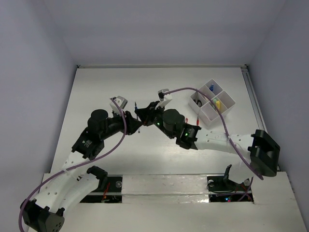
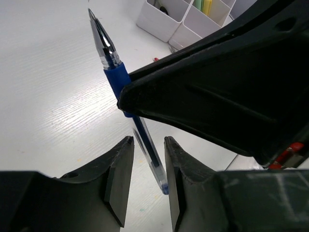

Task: Sort the stationery into containers
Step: Pick up the pen cap from the center of the board.

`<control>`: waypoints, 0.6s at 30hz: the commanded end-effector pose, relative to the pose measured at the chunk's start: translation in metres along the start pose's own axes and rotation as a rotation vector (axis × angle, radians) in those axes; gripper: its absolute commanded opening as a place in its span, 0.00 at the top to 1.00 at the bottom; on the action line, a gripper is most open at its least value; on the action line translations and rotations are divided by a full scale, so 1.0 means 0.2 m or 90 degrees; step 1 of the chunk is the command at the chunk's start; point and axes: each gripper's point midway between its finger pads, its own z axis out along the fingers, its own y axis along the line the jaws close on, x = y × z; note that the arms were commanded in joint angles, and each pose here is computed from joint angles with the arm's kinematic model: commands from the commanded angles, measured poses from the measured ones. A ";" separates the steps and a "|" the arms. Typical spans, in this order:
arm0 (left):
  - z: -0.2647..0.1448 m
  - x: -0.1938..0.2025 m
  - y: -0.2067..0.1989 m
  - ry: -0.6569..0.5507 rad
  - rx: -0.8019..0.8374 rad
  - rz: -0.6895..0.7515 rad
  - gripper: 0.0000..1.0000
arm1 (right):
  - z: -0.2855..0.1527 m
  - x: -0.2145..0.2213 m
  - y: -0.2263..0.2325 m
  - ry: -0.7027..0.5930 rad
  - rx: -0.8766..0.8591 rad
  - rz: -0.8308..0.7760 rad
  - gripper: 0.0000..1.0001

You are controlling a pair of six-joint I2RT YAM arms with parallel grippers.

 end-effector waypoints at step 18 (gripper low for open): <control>-0.03 -0.17 -0.15 -0.060 0.079 0.035 1.00 | -0.07 -0.21 0.04 -0.106 -0.019 0.049 1.00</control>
